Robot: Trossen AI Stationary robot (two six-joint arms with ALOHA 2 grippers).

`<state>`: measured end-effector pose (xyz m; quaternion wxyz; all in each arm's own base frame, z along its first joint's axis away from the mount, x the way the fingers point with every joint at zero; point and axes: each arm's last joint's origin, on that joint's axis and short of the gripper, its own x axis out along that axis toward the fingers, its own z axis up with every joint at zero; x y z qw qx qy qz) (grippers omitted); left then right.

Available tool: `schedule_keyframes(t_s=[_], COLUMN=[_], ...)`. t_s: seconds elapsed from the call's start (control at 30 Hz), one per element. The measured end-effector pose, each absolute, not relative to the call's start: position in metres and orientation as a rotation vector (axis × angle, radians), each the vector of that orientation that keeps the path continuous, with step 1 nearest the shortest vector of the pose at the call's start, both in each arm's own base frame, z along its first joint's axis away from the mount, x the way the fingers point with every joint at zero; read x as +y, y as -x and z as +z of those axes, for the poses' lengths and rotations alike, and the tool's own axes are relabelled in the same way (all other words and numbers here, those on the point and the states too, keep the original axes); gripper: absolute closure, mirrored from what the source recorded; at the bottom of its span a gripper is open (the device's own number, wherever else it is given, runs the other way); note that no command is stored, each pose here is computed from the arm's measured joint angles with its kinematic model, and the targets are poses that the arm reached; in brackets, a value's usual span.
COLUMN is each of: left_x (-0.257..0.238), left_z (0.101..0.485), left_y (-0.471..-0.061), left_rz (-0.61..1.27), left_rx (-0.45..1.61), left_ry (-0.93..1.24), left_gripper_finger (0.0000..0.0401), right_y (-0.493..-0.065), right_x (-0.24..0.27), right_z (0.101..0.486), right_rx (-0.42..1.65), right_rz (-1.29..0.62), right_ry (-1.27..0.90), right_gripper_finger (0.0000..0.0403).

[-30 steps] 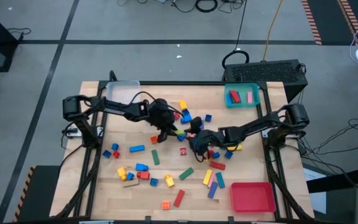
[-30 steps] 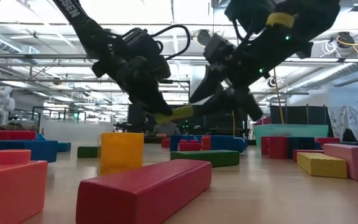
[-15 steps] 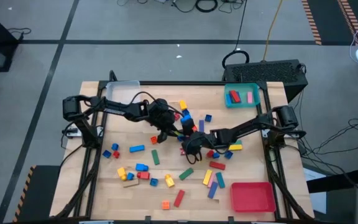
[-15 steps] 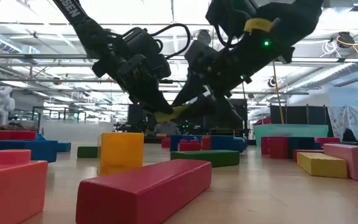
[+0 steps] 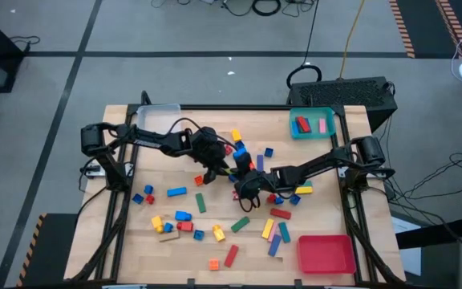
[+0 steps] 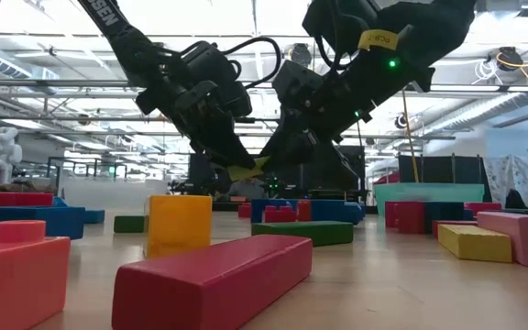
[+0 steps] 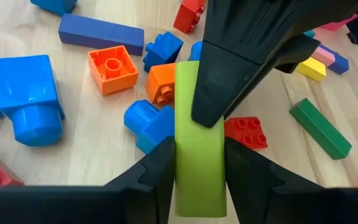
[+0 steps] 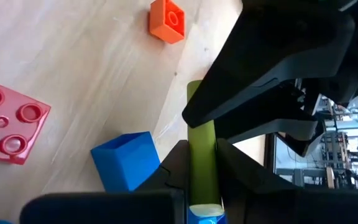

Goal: Sort blocks by size
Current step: Put the green block into the blue bin

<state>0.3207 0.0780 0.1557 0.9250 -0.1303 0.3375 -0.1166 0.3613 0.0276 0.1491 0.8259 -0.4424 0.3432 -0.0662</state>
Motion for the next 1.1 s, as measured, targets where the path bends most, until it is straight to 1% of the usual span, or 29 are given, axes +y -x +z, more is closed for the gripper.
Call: schedule_keyframes(t_s=[0.17, 0.37, 0.47, 0.6, 0.7, 0.77, 0.93, 1.1], left_x=[0.079, 0.082, 0.087, 0.09, 0.091, 0.091, 0.091, 0.09], left_z=[0.157, 0.168, 0.175, 0.185, 0.19, 0.191, 0.191, 0.191], left_y=[-0.321, -0.319, -0.316, -0.312, -0.311, -0.309, -0.31, -0.31], left_rz=[-0.231, -0.229, -0.214, -0.205, -0.204, -0.206, -0.204, -0.188], left_rx=[0.678, 0.637, 0.614, 0.582, 0.568, 0.571, 0.567, 0.571], left_ry=[0.258, 0.247, 0.243, 0.235, 0.219, 0.204, 0.198, 0.188], left_gripper_finger=[0.027, 0.0261, 0.024, 0.0198, 0.0171, 0.0161, 0.0157, 0.0157], right_y=[-0.36, -0.351, -0.341, -0.322, -0.308, -0.298, -0.265, -0.244], right_x=[0.026, 0.025, 0.018, 0.005, -0.006, -0.015, -0.041, -0.059], right_z=[0.151, 0.17, 0.181, 0.194, 0.207, 0.215, 0.233, 0.247], right_rx=[0.741, 0.716, 0.752, 0.832, 0.864, 0.877, 0.926, 0.865], right_rz=[-0.22, -0.236, -0.265, -0.328, -0.398, -0.469, -0.669, -0.796], right_ry=[0.887, 0.713, 0.639, 0.528, 0.425, 0.339, 0.143, -0.009], right_gripper_finger=[0.0366, 0.0365, 0.0365, 0.0365, 0.0365, 0.0365, 0.0365, 0.0365])
